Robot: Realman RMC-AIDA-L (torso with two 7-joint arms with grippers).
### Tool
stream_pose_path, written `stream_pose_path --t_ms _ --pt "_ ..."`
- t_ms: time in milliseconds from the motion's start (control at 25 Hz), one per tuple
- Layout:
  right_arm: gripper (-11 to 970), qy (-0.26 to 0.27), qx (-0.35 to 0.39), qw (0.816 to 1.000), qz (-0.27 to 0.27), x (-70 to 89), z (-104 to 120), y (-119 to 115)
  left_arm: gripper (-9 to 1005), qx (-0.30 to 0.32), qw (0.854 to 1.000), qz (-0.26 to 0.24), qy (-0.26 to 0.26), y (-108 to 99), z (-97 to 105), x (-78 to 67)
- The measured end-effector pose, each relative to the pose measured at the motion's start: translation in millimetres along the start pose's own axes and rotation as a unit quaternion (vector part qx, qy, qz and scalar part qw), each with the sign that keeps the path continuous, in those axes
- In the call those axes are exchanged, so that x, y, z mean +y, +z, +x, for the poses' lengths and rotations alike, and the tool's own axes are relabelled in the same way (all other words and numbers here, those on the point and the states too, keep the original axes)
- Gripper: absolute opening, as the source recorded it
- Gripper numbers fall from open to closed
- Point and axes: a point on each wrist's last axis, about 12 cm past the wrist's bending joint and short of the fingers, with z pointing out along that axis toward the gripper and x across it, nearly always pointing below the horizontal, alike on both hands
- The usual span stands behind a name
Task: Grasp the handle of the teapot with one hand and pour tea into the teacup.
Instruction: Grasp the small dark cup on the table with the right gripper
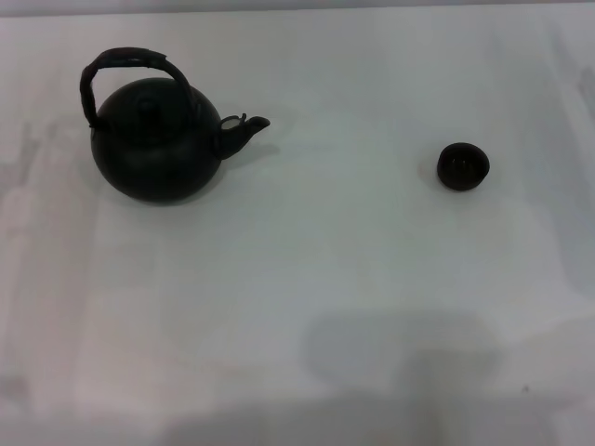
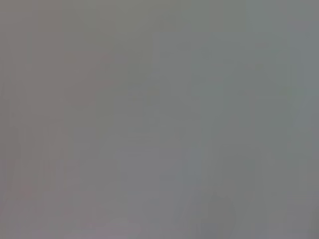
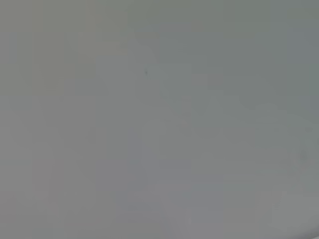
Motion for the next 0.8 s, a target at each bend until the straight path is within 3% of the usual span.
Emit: stream_pose_path --t_ms 560,800 --pt "826 -0.027 0.019 0.998 -0.047 11.7 2.3 3.1 887 0.024 0.999 -0.002 -0.030 -1.6 10.6 -13.1" --pt "825 -0.075 0.031 0.990 -0.114 22.0 -11.2 14.4 888 0.032 0.999 -0.006 -0.029 -6.9 13.4 -10.8"
